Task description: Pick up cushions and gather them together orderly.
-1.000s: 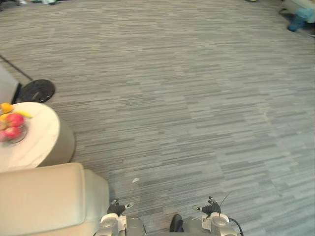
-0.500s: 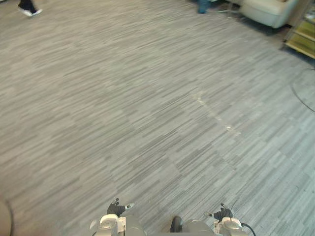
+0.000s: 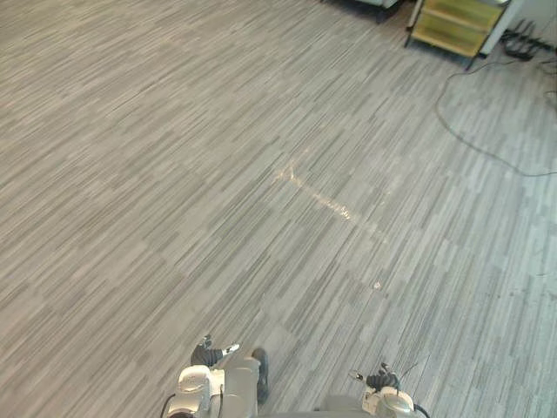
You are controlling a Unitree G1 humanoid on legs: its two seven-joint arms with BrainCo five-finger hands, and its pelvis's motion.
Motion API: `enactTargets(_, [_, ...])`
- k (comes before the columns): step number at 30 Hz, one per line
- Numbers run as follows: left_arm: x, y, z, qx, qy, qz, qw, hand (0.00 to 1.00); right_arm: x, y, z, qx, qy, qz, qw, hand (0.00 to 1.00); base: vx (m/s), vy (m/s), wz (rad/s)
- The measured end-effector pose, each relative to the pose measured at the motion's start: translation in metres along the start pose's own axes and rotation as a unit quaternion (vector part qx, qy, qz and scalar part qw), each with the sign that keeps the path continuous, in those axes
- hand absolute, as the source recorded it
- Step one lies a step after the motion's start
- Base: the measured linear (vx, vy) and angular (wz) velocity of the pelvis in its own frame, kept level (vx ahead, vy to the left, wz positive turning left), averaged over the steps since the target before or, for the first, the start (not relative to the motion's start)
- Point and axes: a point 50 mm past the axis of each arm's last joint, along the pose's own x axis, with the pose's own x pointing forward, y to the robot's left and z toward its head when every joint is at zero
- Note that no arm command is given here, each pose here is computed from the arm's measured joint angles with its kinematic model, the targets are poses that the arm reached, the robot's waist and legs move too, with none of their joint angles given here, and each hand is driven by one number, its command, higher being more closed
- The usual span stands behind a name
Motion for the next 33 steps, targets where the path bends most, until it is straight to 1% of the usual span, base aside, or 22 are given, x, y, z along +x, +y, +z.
enactTargets(3, [-0.001, -0.006, -0.003, -0.005, 0.008, -0.007, 1.0, 0.0, 0.001, 0.002, 0.003, 0.025, -0.004, -0.004, 1.0, 0.0, 0.57, -0.12, -0.12])
enactTargets(6, [-0.001, -0.005, -0.005, -0.003, 0.011, -0.006, 1.0, 0.0, 0.004, 0.005, 0.015, 0.027, -0.017, 0.002, 1.0, 0.0, 0.62, -0.202, -0.01])
enactTargets(8, [-0.002, -0.003, -0.015, -0.003, 0.032, -0.004, 0.999, 0.0, 0.006, 0.002, 0.019, 0.024, -0.02, 0.0, 0.999, 0.0, 0.75, -0.306, 0.07])
enactTargets(11, [-0.003, -0.008, -0.016, -0.02, 0.036, -0.005, 0.999, 0.0, 0.008, -0.004, 0.023, 0.039, -0.024, -0.011, 0.999, 0.0, 0.65, -0.315, -0.01])
enactTargets(13, [-0.003, -0.009, -0.016, -0.049, 0.035, 0.002, 0.998, 0.0, 0.008, -0.007, 0.023, 0.03, -0.024, -0.014, 0.999, 0.0, 0.73, -0.255, -0.1])
enactTargets(15, [-0.002, -0.002, -0.007, -0.048, 0.012, 0.01, 0.999, 0.0, 0.006, 0.002, 0.02, 0.031, -0.019, -0.002, 0.999, 0.0, 0.61, -0.17, -0.34])
enactTargets(18, [-0.001, -0.002, 0.007, -0.049, -0.019, 0.009, 0.999, 0.0, 0.002, 0.014, 0.014, 0.051, -0.007, 0.012, 0.999, 0.0, 0.48, -0.143, -0.42])
enactTargets(21, [-0.002, -0.01, 0.009, -0.056, -0.022, 0.002, 0.998, 0.0, 0.001, 0.019, 0.013, 0.053, -0.005, 0.015, 0.998, 0.0, 0.61, 0.033, -0.67])
enactTargets(24, [-0.001, -0.007, 0.008, -0.056, -0.021, 0.007, 0.998, 0.0, -0.001, 0.023, 0.008, 0.043, 0.002, 0.022, 0.999, 0.0, 0.51, 0.182, -0.8])
enactTargets(28, [0.001, -0.003, 0.016, -0.036, -0.031, 0.005, 0.999, 0.0, -0.006, 0.026, -0.007, 0.034, 0.023, 0.025, 0.999, 0.0, 0.62, 0.18, -0.21])
enactTargets(33, [0.001, -0.007, 0.004, -0.007, 0.001, -0.006, 1.0, 0.0, -0.004, 0.022, -0.001, 0.031, 0.01, 0.028, 0.999, 0.0, 0.45, 0.109, -0.15])
